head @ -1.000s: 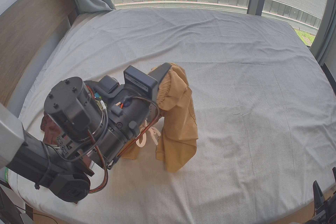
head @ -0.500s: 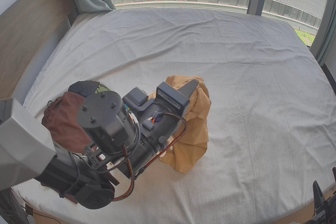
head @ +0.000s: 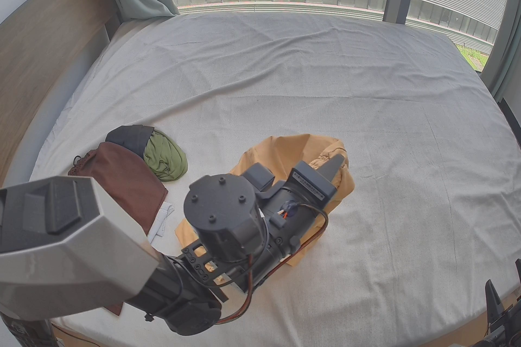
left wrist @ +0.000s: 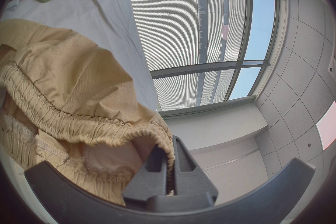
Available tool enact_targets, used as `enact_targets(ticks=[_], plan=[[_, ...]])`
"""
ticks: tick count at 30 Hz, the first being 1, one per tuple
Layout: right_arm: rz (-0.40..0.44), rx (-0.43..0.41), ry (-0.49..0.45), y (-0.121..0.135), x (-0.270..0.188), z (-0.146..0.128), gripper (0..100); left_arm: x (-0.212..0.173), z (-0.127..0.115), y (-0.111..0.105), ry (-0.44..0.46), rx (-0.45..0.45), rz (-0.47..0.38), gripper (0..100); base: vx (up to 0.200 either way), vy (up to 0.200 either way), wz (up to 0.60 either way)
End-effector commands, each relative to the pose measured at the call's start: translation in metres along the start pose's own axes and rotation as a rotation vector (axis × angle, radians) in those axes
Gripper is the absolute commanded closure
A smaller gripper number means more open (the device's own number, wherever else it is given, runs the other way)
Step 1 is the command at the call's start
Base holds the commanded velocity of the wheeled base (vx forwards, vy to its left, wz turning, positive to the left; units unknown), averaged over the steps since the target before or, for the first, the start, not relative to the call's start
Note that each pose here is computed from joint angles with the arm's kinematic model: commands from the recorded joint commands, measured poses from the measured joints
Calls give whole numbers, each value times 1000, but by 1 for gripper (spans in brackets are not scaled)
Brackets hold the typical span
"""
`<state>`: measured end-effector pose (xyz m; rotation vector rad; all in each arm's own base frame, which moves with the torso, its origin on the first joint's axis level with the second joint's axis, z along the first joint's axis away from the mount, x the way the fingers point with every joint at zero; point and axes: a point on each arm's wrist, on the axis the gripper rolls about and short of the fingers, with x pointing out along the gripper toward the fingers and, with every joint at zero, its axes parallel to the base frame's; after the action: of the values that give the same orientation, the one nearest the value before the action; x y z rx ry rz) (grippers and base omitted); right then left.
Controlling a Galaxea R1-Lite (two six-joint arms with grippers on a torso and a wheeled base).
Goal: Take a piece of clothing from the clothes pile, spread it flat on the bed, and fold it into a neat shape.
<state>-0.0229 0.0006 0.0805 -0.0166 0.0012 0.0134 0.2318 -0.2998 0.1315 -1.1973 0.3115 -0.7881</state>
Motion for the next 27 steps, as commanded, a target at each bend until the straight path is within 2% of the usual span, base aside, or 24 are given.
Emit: enact_targets(ticks=[1,7,13,19,24,26,27], plan=[[0,0,2,0,0,-5,0,9,-15,12,27,-1,10,100,0,0,0],[0,-2,2,0,0,-5,0,17,-29,10,71,-7,1,100,0,0,0],[0,-2,2,0,0,-5,0,16,-45,-1,118,-15,-19,100,0,0,0],[0,-2,2,0,0,-5,0,17,-69,-33,177,-45,-126,100,0,0,0],[0,-3,2,0,0,-5,0,21,-67,-73,163,-75,-232,100,0,0,0],[0,-3,2,0,0,-5,0,21,-66,-77,162,-78,-241,100,0,0,0],[0,-3,2,0,0,-5,0,21,-60,-101,156,-88,-275,100,0,0,0]])
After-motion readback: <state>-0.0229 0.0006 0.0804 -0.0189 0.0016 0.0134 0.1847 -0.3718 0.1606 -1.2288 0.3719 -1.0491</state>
